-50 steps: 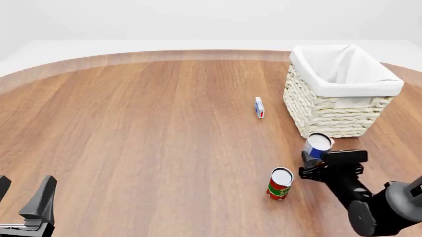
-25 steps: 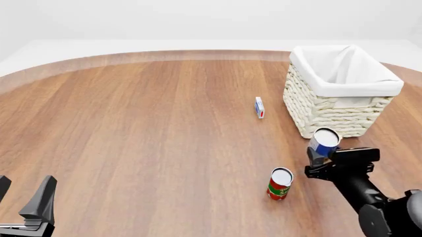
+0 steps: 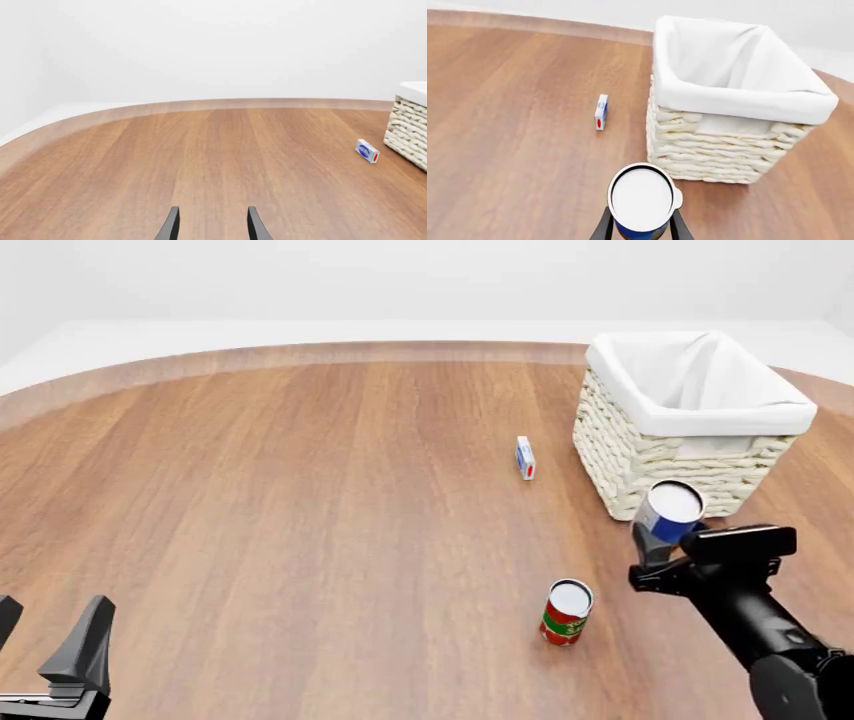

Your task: Pick up the alphabet soup and the cream cheese box, and put them in the basket.

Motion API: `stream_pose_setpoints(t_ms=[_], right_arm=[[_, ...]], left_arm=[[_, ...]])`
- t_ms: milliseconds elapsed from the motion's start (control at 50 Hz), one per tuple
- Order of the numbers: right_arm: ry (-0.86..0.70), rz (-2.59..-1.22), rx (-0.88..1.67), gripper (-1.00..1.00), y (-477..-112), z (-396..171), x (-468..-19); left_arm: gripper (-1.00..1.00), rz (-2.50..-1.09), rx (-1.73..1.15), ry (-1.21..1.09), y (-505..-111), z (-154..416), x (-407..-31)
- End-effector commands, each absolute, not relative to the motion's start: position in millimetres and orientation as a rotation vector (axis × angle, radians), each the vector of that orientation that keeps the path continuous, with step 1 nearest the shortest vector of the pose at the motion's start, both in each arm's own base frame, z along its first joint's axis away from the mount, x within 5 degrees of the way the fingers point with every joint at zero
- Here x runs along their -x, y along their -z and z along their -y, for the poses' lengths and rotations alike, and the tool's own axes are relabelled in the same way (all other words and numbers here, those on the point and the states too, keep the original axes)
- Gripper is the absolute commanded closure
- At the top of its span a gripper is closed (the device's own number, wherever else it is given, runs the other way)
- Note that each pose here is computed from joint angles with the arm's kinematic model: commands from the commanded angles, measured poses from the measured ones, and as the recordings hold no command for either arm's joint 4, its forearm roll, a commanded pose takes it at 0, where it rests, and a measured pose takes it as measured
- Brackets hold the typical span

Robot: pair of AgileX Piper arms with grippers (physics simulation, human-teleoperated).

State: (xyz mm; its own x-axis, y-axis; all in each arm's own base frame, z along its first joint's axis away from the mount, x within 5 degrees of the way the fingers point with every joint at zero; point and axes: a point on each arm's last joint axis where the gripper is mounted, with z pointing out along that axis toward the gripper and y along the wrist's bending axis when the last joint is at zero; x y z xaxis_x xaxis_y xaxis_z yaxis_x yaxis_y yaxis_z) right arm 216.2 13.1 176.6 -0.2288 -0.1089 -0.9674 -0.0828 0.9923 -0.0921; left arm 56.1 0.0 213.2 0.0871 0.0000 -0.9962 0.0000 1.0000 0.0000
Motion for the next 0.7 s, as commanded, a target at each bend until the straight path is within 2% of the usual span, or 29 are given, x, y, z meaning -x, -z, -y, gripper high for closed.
stream_pose_setpoints(t_ms=[20, 700], right_arm=[[0.022, -1.759, 0.139, 1.00, -199, -13, -211], [0.072, -1.704, 0.162, 1.00, -268, -10, -212]], left_arm=[[-1.00, -1.484, 0.000, 0.000, -213, 0, -56], [-1.00, -1.484, 0.000, 0.000, -213, 0, -56]])
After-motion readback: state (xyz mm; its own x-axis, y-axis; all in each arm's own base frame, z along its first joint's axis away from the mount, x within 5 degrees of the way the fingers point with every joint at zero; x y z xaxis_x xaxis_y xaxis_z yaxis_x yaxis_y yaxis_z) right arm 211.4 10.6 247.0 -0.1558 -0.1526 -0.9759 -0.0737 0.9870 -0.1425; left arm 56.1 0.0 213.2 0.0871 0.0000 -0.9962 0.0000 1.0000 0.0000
